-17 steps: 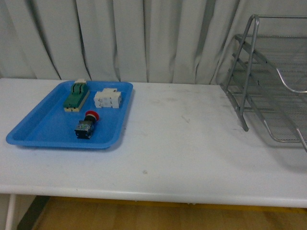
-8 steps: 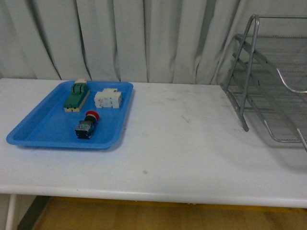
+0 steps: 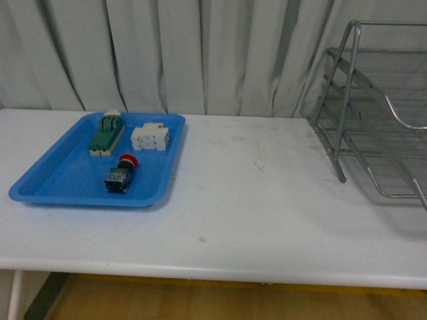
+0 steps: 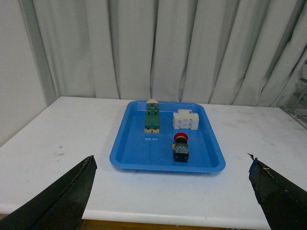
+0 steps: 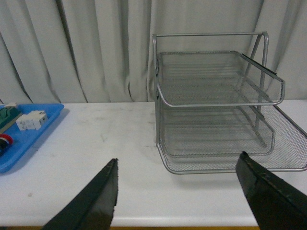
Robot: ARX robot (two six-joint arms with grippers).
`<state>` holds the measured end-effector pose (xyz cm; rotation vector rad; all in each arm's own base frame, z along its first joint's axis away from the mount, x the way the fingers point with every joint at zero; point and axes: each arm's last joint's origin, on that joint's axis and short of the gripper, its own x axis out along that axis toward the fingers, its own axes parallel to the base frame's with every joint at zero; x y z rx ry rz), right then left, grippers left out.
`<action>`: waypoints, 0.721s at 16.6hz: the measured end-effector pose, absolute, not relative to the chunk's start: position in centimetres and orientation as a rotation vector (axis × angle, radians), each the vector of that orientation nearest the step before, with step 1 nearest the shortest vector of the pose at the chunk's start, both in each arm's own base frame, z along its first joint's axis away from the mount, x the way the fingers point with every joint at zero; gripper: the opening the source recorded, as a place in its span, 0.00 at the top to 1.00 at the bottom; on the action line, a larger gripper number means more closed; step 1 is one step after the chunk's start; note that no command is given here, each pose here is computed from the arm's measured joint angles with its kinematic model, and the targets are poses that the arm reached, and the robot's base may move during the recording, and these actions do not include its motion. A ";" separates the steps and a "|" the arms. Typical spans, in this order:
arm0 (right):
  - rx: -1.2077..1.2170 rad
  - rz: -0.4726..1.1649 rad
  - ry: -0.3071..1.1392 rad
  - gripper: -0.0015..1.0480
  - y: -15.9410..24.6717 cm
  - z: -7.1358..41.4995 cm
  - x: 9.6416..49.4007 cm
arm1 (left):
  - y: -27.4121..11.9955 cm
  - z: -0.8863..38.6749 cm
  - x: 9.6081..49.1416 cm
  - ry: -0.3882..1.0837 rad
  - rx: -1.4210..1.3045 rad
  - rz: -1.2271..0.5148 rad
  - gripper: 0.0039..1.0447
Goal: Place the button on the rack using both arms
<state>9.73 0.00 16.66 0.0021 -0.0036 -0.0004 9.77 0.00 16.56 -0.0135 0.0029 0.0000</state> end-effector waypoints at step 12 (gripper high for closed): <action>0.002 -0.001 -0.004 0.06 0.0 16.7 9.7 | 0.2 17.6 10.8 0.263 -0.179 0.197 0.06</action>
